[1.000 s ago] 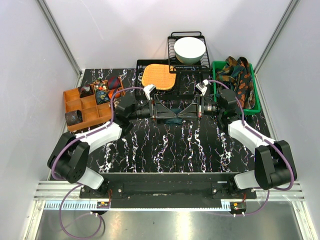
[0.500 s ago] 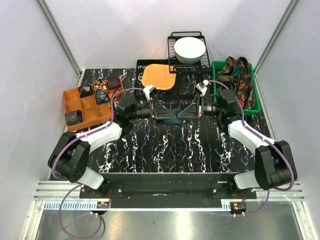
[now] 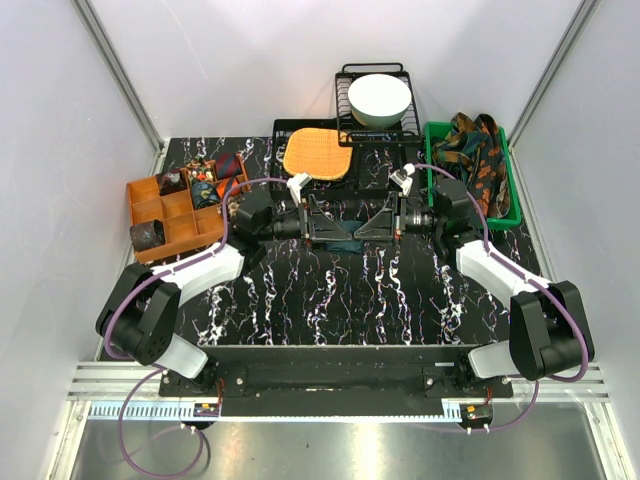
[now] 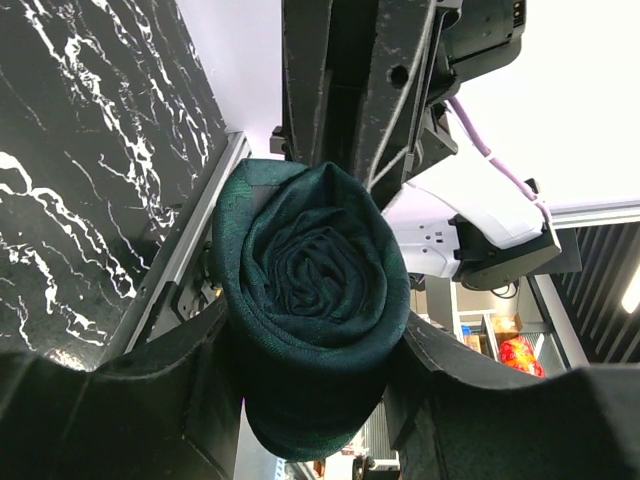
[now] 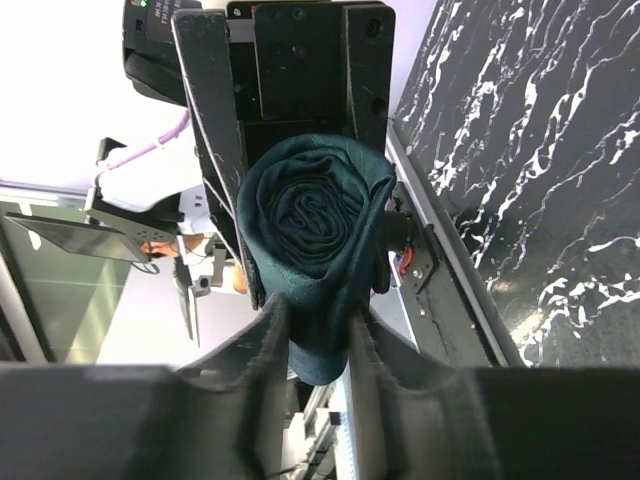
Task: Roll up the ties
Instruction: Place the tie in the storage box.
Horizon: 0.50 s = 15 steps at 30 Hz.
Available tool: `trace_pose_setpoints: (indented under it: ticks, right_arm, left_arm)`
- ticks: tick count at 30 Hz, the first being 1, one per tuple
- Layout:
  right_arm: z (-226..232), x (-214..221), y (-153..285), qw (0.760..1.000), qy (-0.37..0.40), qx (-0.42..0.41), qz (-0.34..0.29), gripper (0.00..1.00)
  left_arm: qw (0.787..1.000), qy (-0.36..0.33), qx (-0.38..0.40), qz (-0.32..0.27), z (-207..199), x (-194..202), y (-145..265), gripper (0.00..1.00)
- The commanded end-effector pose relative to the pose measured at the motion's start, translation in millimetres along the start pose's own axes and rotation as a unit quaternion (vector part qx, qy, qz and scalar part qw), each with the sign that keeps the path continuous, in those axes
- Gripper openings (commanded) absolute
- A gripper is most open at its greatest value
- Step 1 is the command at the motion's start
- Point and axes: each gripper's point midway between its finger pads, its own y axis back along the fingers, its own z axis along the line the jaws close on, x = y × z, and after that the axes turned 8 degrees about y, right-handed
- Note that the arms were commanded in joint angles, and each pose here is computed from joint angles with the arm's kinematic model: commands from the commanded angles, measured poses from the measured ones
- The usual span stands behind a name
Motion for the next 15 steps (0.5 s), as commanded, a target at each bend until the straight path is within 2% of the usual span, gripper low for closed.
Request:
trace_pose_setpoints:
  ticks: [1,5,8,9,11,13,14,15]
  right_arm:
    - [19.7,-1.4,-4.5,0.999,0.045,-0.014,0.011,0.37]
    - [21.3,-0.4,-3.7,0.999,0.048,-0.014,0.013,0.46]
    - [23.3,0.5,-2.6,0.998,0.056,-0.011,0.015,0.58]
    - [23.2,0.4,-2.4,0.999,0.052,-0.007,0.015,0.62]
    - [22.9,1.2,-1.7,0.998,0.058,-0.003,0.014,0.79]
    - [22.2,0.6,-0.4,0.998,0.061,0.004,0.013,0.99]
    - [21.8,-0.4,0.2,0.998,0.063,0.009,0.009,1.0]
    - [20.4,-0.8,1.1,0.998,0.058,0.016,0.01,1.0]
  left_arm:
    - [0.999,-0.046,0.013,-0.025,-14.7,-13.4,2.5,0.0]
    - [0.999,-0.039,-0.009,-0.029,-2.5,-15.8,7.2,0.0]
    - [0.998,-0.042,-0.037,-0.031,8.7,-17.6,14.6,0.0]
    - [0.997,-0.063,-0.044,-0.033,8.8,-18.9,18.1,0.0]
    - [0.995,-0.049,-0.081,-0.035,23.3,-19.6,27.5,0.0]
    - [0.989,-0.083,-0.106,-0.052,28.7,-29.2,40.0,0.0]
    - [0.987,-0.062,-0.138,-0.046,41.7,-24.7,48.1,0.0]
    - [0.983,-0.095,-0.147,-0.044,41.6,-28.2,53.8,0.0]
